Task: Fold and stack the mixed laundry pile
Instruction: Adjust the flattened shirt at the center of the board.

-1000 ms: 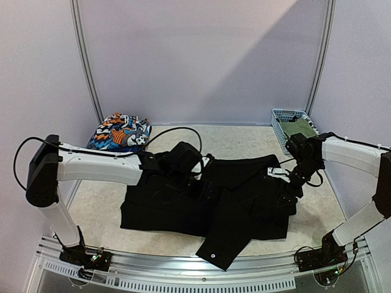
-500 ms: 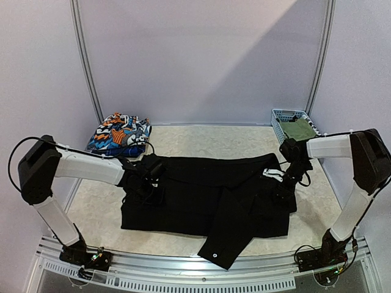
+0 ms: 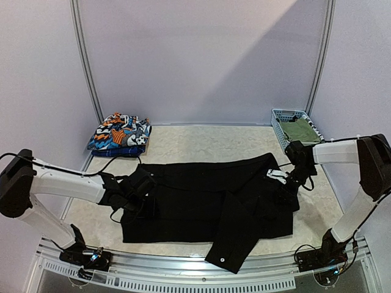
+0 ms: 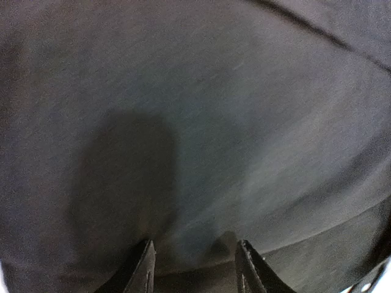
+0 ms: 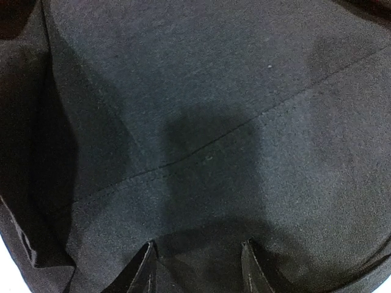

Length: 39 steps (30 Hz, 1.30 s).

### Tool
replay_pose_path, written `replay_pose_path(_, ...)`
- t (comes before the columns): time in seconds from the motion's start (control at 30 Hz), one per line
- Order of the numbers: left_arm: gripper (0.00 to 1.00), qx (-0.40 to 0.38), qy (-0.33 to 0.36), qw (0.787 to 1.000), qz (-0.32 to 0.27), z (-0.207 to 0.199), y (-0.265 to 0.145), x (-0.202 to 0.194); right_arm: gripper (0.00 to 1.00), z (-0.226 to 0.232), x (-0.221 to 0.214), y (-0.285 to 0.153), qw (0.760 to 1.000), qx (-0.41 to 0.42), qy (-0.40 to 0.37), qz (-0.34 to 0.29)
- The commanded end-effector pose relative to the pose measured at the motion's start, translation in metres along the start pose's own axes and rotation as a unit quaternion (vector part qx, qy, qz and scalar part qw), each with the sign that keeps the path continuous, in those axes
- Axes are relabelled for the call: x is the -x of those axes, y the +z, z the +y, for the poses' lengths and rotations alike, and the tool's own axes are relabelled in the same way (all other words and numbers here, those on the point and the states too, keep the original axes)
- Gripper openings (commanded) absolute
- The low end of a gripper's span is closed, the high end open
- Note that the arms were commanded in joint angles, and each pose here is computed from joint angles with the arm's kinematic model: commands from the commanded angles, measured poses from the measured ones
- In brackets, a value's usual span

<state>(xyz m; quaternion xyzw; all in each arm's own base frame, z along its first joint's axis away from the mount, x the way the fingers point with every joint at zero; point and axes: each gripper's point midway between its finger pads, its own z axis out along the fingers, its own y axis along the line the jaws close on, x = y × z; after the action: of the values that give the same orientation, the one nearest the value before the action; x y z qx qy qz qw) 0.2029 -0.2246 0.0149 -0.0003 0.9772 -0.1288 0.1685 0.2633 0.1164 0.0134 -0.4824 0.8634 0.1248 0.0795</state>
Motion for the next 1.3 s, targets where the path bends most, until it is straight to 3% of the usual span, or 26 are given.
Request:
replay_pose_path(0.0, 0.48, 0.063, 0.026, 0.998, -0.008, 0.021, -0.019, 0.002, 0.47, 0.037, -0.05, -0.003, 0.993, 0.057, 0.03, 0.096)
replay_pose_path(0.13, 0.53, 0.076, 0.081, 0.992, -0.062, 0.0, -0.055, 0.064, 0.49, 0.013, 0.013, -0.07, 1.0, 0.009, 0.003, 0.015)
replay_pose_path(0.23, 0.55, 0.069, 0.098, 0.991, -0.056, -0.006, -0.068, 0.103, 0.51, -0.013, 0.056, -0.116, 0.998, -0.042, -0.02, -0.035)
replay_pose_path(0.37, 0.59, 0.071, 0.114, 0.99, -0.047, -0.004, -0.075, 0.146, 0.53, -0.051, 0.096, -0.138, 0.995, -0.074, -0.029, -0.069)
replay_pose_path(0.6, 0.61, 0.046, 0.051, 0.998, -0.01, 0.027, -0.05, 0.19, 0.63, -0.089, 0.149, -0.104, 0.996, -0.012, -0.012, -0.089)
replay_pose_path(0.73, 0.6, 0.003, 0.021, 0.999, 0.024, 0.028, -0.027, 0.189, 0.66, -0.102, 0.146, -0.066, 0.998, -0.001, -0.009, -0.056)
replay_pose_path(0.97, 0.57, -0.019, -0.001, 0.999, 0.048, 0.032, 0.003, 0.19, 0.67, -0.105, 0.141, -0.036, 0.999, -0.004, -0.039, -0.02)
replay_pose_path(1.27, 0.56, 0.014, 0.017, 0.998, 0.052, 0.054, 0.025, 0.218, 0.68, -0.115, 0.151, -0.011, 0.998, 0.011, -0.058, -0.009)
